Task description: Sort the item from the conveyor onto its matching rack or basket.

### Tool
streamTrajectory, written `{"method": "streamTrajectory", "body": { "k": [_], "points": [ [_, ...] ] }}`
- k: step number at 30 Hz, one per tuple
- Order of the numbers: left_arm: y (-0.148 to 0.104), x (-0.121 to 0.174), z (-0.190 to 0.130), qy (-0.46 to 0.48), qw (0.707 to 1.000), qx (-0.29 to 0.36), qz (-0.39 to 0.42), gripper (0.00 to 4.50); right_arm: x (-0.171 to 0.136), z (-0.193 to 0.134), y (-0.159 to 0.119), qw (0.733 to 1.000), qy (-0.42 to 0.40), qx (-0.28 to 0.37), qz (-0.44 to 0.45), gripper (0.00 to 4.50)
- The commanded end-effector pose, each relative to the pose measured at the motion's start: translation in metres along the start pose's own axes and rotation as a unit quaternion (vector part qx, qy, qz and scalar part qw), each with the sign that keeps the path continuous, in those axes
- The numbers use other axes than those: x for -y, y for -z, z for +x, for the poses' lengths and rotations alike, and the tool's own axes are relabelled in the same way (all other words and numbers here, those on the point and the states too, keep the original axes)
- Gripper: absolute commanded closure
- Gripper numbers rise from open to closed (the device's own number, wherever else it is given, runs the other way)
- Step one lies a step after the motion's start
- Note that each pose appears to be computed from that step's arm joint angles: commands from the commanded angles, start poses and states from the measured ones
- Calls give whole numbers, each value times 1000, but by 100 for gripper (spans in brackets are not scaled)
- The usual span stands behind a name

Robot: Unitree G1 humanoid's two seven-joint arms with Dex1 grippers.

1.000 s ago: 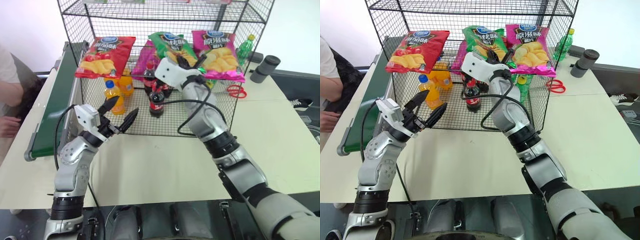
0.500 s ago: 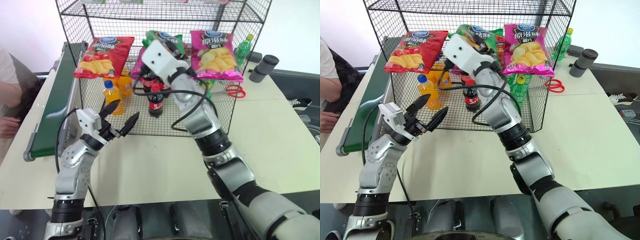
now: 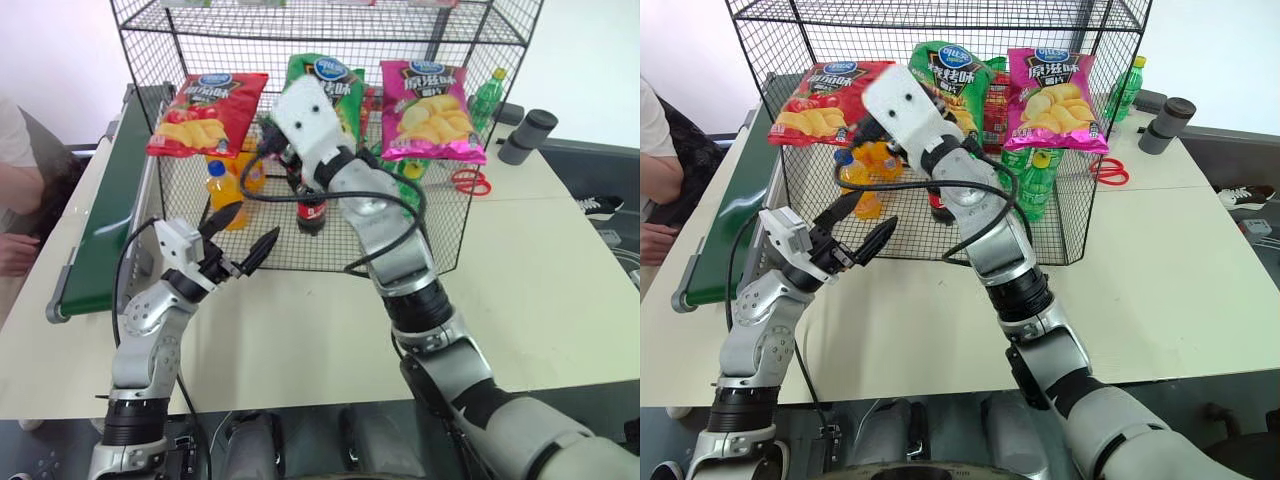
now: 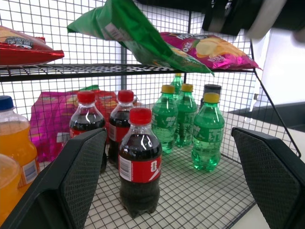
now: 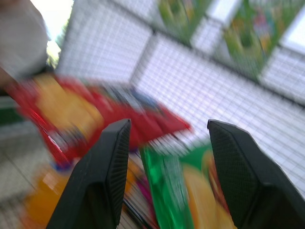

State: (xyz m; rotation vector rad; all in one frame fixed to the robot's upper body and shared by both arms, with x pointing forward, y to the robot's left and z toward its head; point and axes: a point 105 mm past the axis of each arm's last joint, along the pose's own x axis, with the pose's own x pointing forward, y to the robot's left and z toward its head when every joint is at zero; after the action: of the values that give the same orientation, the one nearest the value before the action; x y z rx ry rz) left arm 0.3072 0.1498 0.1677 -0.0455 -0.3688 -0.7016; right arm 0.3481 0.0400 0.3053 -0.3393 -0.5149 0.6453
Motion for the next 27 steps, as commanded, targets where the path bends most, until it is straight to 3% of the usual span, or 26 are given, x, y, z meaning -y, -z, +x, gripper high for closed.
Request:
{"method": "streamTrajectory", "body": {
  "k": [1, 6, 9, 13, 19, 23, 27],
  "points": [
    [-7, 1, 0, 3, 1000, 11, 16, 0, 10, -14, -25, 996, -5, 65, 57, 185],
    [-6, -1, -1, 15, 999, -5, 28, 0, 28, -48, -20, 990, -14, 80, 119, 185],
    [1, -3, -6, 27, 998, -46, 16, 0, 34, -86, -2, 990, -22, 57, 128, 185],
    [8, -15, -22, 29, 994, -106, 16, 0, 35, -151, 35, 992, -37, -41, 111, 185],
    [9, -34, -48, 44, 984, -169, 20, 0, 27, -245, 62, 973, -76, -169, 138, 185],
    [9, -38, -50, 79, 976, -197, 50, 0, 26, -291, 68, 960, -98, -219, 148, 5],
    [7, -42, -45, 90, 974, -198, 61, 0, 26, -315, 72, 945, -112, -252, 177, 2]
  ]
}}
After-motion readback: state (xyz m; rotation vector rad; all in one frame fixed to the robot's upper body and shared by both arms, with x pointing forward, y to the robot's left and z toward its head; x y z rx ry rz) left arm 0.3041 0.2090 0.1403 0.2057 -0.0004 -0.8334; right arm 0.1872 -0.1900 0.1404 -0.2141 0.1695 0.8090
